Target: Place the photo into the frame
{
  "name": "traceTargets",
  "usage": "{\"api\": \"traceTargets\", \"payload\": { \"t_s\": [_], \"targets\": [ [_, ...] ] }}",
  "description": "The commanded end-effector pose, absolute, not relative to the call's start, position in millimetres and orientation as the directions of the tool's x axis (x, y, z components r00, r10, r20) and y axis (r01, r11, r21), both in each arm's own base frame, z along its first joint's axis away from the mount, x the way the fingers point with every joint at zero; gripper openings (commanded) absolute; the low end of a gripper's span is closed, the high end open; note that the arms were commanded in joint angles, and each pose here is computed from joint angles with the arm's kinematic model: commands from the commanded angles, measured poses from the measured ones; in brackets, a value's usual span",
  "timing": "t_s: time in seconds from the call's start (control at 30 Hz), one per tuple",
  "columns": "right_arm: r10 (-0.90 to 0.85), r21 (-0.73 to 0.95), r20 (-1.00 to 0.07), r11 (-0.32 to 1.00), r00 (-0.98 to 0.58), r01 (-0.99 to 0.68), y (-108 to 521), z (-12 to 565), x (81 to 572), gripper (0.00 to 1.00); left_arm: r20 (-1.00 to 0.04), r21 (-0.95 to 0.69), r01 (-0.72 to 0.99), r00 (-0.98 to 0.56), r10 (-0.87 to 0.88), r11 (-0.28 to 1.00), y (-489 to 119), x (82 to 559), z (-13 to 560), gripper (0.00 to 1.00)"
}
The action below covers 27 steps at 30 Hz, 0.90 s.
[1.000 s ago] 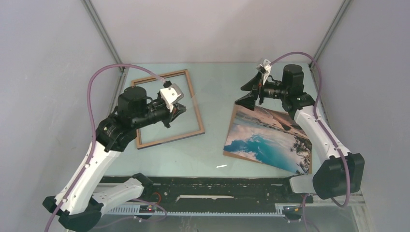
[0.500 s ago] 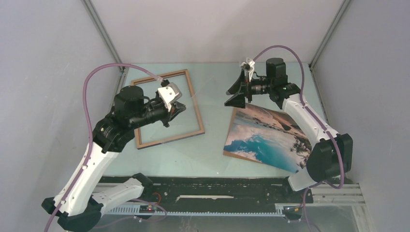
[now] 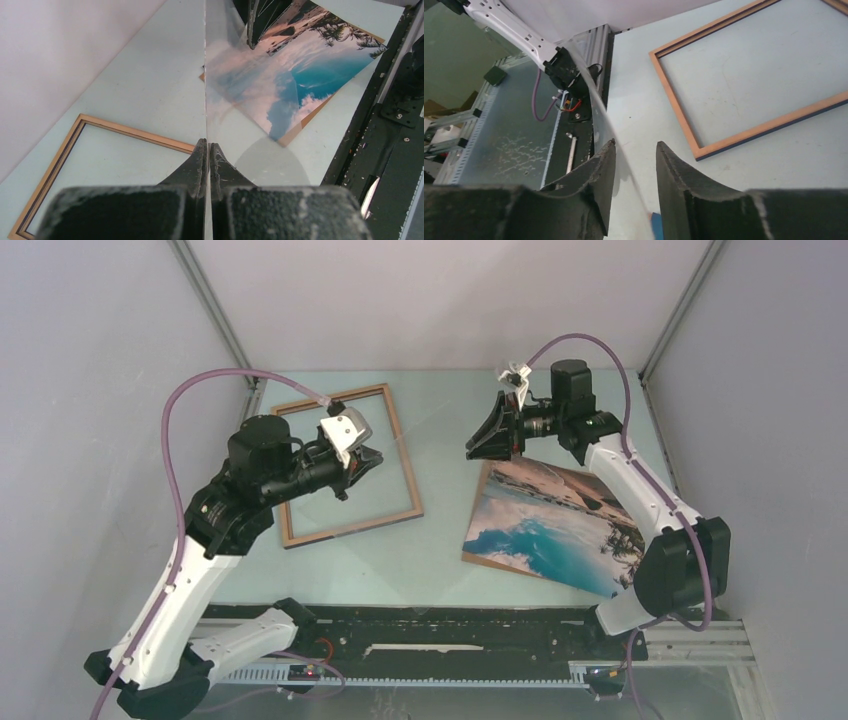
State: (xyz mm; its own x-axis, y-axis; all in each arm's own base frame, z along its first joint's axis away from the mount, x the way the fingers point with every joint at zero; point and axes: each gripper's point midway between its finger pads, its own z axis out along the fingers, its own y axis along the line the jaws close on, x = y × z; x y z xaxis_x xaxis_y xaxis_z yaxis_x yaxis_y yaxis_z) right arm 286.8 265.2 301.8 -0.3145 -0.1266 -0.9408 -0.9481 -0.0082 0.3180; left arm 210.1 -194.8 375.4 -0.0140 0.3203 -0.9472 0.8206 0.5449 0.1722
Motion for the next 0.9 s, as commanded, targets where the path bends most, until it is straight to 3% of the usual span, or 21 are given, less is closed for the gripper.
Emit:
{"api": "traceTargets", "payload": {
  "t_s": [0.0,0.33,0.57,0.6,0.7,0.77,0.8,0.87],
  "targets": [
    [-0.11,0.253,-0.963,-0.064,-0.245,-0.965,264.2,331.4,266.9,0.41,-0.957,0.219,0.8,0.066,0.282,0.558,-192.4,211.4,407.5,0.0],
    [-0.074,0.228,-0.972,-0.074,-0.223,-0.971,256.4,343.1,249.9,0.02,-0.962,0.2,0.792,0.045,0.271,0.577,-194.1,217.5,404.3,0.0],
    [-0.066,0.227,-0.972,-0.038,-0.225,-0.973,251.4,344.4,248.3,0.0,-0.967,0.203,0.75,0.053,0.25,0.63,-191.7,231.1,416.9,0.02],
    [-0.051,0.235,-0.971,-0.011,-0.235,-0.972,250.1,347.6,251.9,0.0,-0.969,0.198,0.721,0.045,0.241,0.664,-187.6,237.3,420.0,0.09],
    [0.0,0.28,-0.96,0.068,-0.281,-0.958,242.1,353.5,265.5,0.0,-0.977,0.168,0.572,-0.01,0.212,0.803,-166.8,264.8,422.7,0.62],
    [0.025,0.321,-0.947,0.14,-0.321,-0.936,236.4,353.2,277.4,0.0,-0.98,0.145,0.435,-0.062,0.19,0.889,-144.7,282.3,422.0,0.87],
    [0.036,0.346,-0.938,0.171,-0.346,-0.922,233.7,351.8,282.5,0.0,-0.982,0.116,0.381,-0.092,0.162,0.917,-135.2,288.3,421.2,0.95],
    [0.064,0.393,-0.919,0.248,-0.39,-0.885,226.4,348.0,296.7,0.0,-0.987,0.043,0.303,-0.133,0.087,0.952,-118.9,294.5,423.6,1.0]
  ]
}}
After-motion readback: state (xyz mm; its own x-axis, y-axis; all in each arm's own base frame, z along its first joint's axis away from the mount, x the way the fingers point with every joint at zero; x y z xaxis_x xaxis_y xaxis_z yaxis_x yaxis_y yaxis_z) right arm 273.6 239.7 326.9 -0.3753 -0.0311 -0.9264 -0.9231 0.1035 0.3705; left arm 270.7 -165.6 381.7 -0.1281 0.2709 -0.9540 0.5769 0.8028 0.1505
